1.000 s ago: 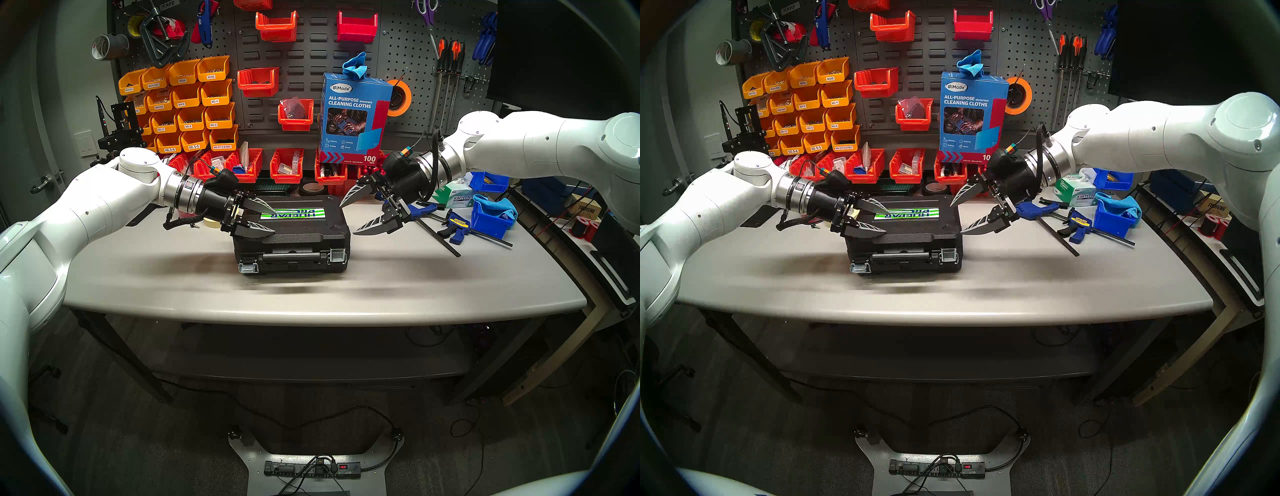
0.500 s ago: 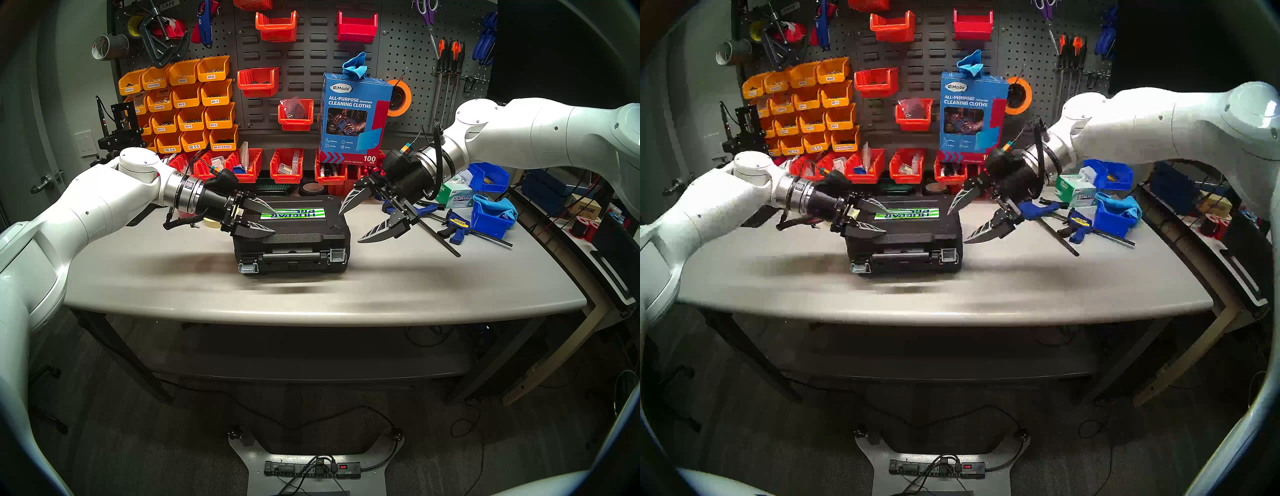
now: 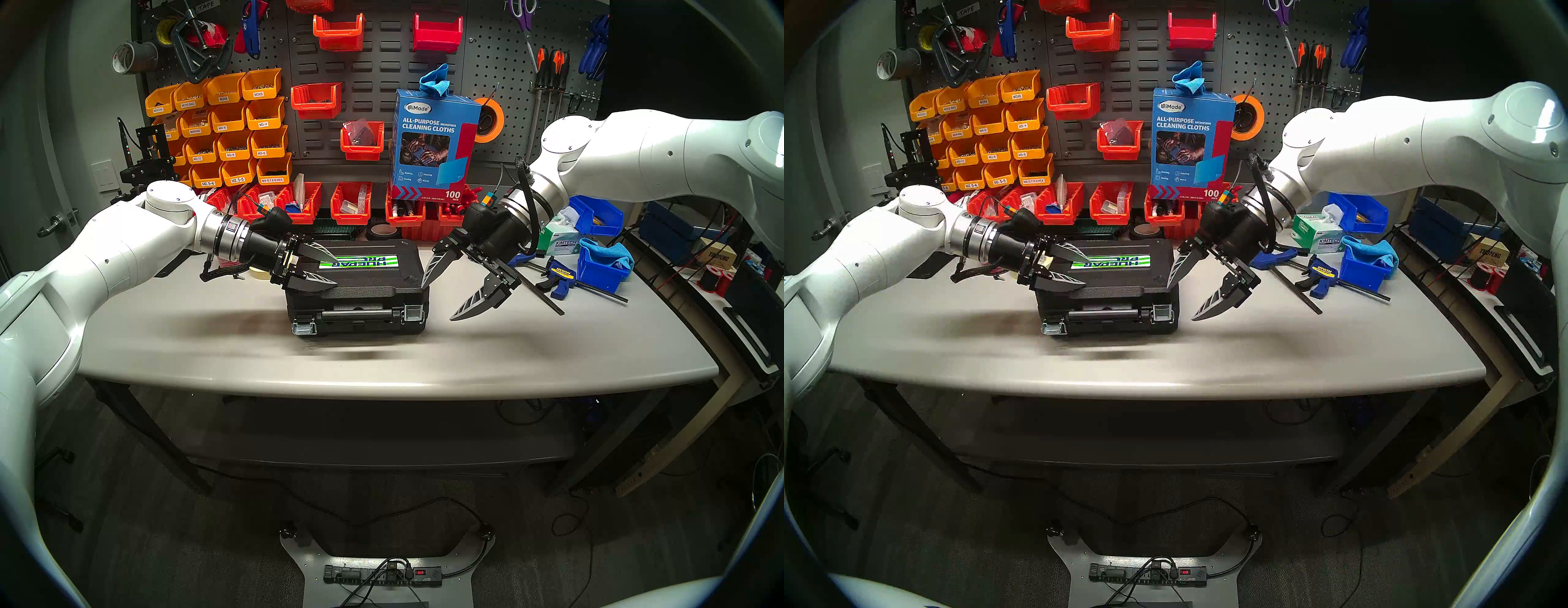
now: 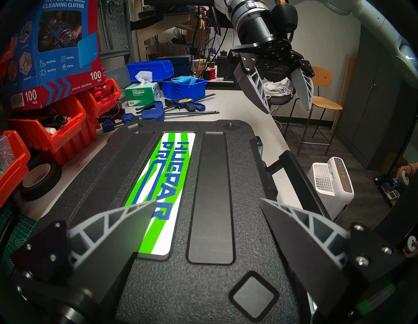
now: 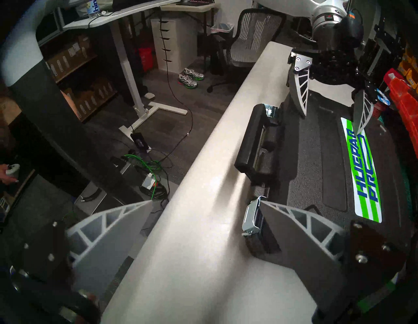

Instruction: Open the tool box

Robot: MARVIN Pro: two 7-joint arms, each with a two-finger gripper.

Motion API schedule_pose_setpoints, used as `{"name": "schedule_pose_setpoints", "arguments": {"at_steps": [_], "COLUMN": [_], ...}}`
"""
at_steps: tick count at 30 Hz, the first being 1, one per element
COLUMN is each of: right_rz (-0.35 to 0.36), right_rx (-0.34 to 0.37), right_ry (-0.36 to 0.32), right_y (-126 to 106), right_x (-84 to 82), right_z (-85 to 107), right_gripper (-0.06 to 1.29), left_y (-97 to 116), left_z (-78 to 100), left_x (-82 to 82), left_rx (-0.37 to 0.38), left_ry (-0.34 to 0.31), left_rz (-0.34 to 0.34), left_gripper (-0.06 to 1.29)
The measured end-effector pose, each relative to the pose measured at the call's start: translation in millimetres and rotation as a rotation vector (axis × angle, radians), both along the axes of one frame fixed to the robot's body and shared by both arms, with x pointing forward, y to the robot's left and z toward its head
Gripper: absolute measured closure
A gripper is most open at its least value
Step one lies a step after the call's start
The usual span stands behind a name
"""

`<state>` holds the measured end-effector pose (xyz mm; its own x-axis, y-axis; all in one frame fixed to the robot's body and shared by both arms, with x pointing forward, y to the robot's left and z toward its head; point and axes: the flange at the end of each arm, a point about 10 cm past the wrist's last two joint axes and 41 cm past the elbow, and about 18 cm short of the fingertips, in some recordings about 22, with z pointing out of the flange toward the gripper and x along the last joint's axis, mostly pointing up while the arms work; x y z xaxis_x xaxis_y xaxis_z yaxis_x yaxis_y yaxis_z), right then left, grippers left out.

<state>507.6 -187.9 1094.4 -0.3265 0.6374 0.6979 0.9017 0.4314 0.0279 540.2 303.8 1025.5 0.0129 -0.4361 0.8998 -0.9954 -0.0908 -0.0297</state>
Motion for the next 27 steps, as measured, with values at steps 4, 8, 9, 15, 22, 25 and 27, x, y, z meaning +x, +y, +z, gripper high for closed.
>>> {"name": "schedule_pose_setpoints", "arguments": {"at_steps": [4,8,9,15,22,25,27], "right_rz": [0.012,0.023,0.025,0.028,0.033,0.046,0.052], "right_rx": [-0.019,-0.045,-0.053,-0.105,-0.163,-0.190,-0.198], "right_ry": [-0.002,0.001,0.002,0.009,0.015,0.023,0.026], "right_y": [5.1,10.1,11.6,18.8,25.7,31.9,35.5], "right_x": [0.7,1.0,1.1,2.6,2.5,-0.7,-2.6], "right_z": [0.8,1.4,1.5,0.5,-2.5,-3.8,-4.6], "right_gripper": [0.00,0.00,0.00,0.00,0.00,0.00,0.00], "left_y": [0.0,0.0,0.0,0.0,0.0,0.0,0.0], "left_z": [0.0,0.0,0.0,0.0,0.0,0.0,-0.1], "left_x": [0.0,0.1,0.1,0.1,0.1,0.2,0.2], "left_rx": [0.000,0.000,0.000,0.000,0.000,0.000,0.000], "left_ry": [0.000,0.000,0.000,0.000,0.000,0.001,0.001], "left_rz": [0.000,0.000,0.000,0.000,0.000,0.000,0.000], "left_gripper": [0.00,0.00,0.00,0.00,0.00,0.00,0.00]}}
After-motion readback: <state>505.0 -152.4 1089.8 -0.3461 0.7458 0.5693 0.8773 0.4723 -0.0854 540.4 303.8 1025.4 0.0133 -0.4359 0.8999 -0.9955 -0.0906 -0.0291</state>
